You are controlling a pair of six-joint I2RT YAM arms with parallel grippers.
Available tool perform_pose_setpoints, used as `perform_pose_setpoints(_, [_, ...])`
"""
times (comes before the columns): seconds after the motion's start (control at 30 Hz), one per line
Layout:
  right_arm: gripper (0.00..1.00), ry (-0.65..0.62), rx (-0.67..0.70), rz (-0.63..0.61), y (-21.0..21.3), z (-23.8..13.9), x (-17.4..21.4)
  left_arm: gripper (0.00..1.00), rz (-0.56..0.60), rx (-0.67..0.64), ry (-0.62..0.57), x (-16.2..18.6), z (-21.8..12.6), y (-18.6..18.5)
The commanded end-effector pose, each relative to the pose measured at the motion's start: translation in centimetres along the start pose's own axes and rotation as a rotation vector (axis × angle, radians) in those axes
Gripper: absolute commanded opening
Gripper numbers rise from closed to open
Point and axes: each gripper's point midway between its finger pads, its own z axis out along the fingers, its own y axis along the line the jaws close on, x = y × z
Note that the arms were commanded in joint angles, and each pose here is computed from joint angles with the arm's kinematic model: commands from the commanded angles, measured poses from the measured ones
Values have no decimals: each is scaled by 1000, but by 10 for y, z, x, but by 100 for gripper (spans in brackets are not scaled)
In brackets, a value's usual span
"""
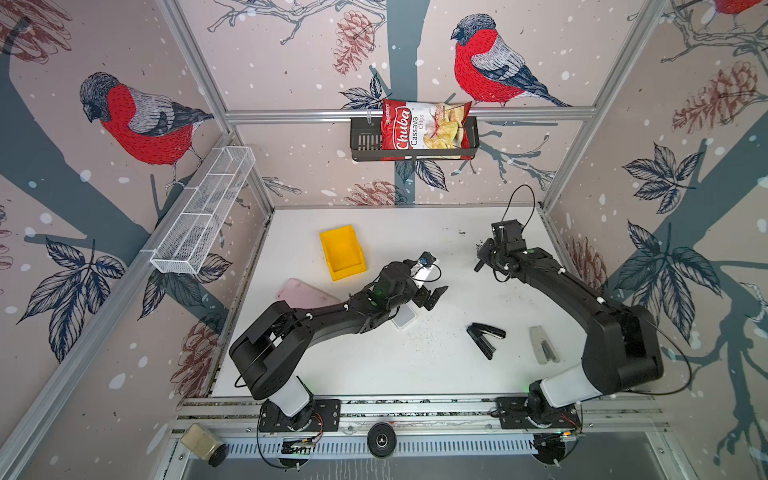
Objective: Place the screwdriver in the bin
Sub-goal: 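Lift the screwdriver upright with the right gripper toward the left gripper, then close the left gripper on the screwdriver handle held by the right gripper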
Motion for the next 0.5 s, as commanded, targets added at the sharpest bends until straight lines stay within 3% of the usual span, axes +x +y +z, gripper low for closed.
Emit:
perform_pose_setpoints(0.0, [0, -198, -169, -143, 45, -31, -33, 97, -155, 39, -149, -43, -9, 1])
perform_pose_setpoints(0.17, [0, -298, -426, -275, 95, -78, -45, 97, -272, 87, -273, -76, -29, 16])
perform_pose_setpoints(0.47, [0, -279, -853, -449, 161, -134, -24, 97, -355, 198, -450, -115, -65, 21])
